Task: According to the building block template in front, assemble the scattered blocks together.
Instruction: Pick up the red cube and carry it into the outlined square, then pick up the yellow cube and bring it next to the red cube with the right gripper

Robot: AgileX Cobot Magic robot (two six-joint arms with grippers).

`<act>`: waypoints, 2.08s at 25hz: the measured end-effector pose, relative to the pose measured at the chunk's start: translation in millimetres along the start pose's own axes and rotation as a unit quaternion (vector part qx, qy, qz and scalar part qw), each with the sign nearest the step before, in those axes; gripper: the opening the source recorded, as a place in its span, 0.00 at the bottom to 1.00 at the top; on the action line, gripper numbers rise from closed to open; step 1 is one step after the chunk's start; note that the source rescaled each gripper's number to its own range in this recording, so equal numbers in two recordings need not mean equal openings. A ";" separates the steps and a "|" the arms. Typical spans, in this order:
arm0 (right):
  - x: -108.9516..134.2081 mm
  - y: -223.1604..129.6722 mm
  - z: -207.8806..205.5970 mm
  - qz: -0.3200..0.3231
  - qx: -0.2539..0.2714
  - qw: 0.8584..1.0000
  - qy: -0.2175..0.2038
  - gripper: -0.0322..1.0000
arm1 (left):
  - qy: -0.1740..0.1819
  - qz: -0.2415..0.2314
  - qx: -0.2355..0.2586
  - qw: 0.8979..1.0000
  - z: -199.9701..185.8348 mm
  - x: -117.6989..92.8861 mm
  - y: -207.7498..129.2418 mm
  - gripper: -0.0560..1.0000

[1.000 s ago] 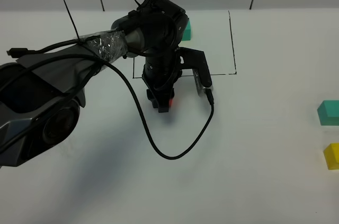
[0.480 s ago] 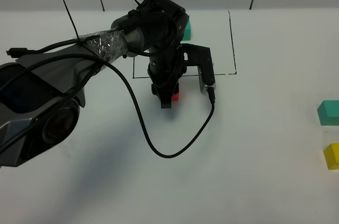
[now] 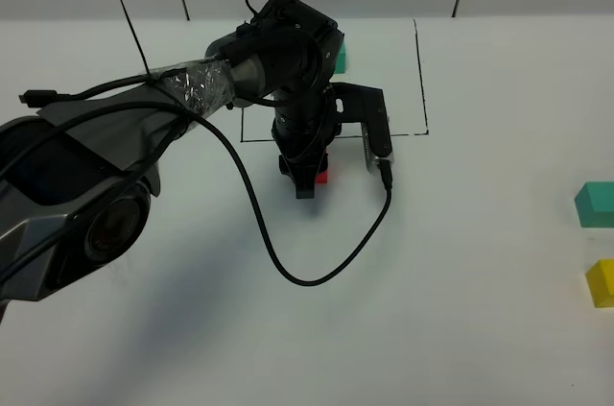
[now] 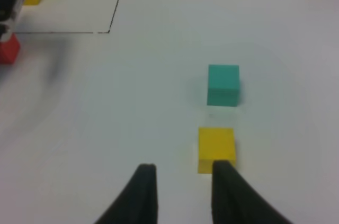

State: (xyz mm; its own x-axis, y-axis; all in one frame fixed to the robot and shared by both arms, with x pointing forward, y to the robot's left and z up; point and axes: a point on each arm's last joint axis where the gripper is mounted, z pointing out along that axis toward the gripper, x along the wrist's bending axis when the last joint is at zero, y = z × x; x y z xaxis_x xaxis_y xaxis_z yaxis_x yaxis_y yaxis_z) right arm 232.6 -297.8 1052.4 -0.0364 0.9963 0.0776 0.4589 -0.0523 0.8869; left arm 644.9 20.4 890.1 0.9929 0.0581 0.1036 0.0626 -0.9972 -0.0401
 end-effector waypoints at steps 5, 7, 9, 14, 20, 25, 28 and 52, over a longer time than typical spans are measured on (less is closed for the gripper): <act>0.0 0.0 0.0 0.000 0.000 1.000 0.000 0.03 | 0.002 -0.001 -0.004 1.000 0.0 0.4 0.7 0.05; 0.0 0.0 0.0 0.000 0.000 1.000 0.000 0.03 | 0.002 -0.001 -0.004 1.000 0.0 0.4 0.7 0.05; 0.0 0.0 0.0 0.000 0.000 1.000 0.000 0.03 | 0.002 -0.001 -0.004 1.000 0.0 0.4 0.7 0.06; 0.0 0.0 0.0 0.000 0.000 1.000 0.000 0.03 | 0.007 -0.002 -0.011 1.000 1.5 1.2 2.2 0.39; 0.0 0.0 0.0 0.000 0.000 1.000 0.000 0.03 | 0.020 -0.008 -0.022 1.000 -35.9 1.6 -2.1 0.89; 0.0 0.0 0.0 0.000 0.000 1.000 0.000 0.03 | 0.021 -0.063 -0.026 0.997 -82.9 -0.3 -16.8 1.00; 0.0 0.0 0.0 0.000 0.000 1.000 0.000 0.03 | 0.037 -0.141 -0.046 0.988 -111.2 10.9 -40.5 1.00; -0.1 0.0 0.0 0.000 0.000 1.000 0.000 0.03 | 0.079 -0.630 -0.220 0.741 -224.5 -169.2 -289.1 0.98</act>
State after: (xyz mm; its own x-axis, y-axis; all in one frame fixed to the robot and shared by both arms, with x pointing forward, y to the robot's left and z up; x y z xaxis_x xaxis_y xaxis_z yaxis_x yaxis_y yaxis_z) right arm 232.6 -297.9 1052.4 -0.0359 0.9964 0.0768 0.4588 -0.0518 0.8870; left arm 436.2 288.6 1107.3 0.1488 0.9838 -0.0998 0.8561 -0.0776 0.5109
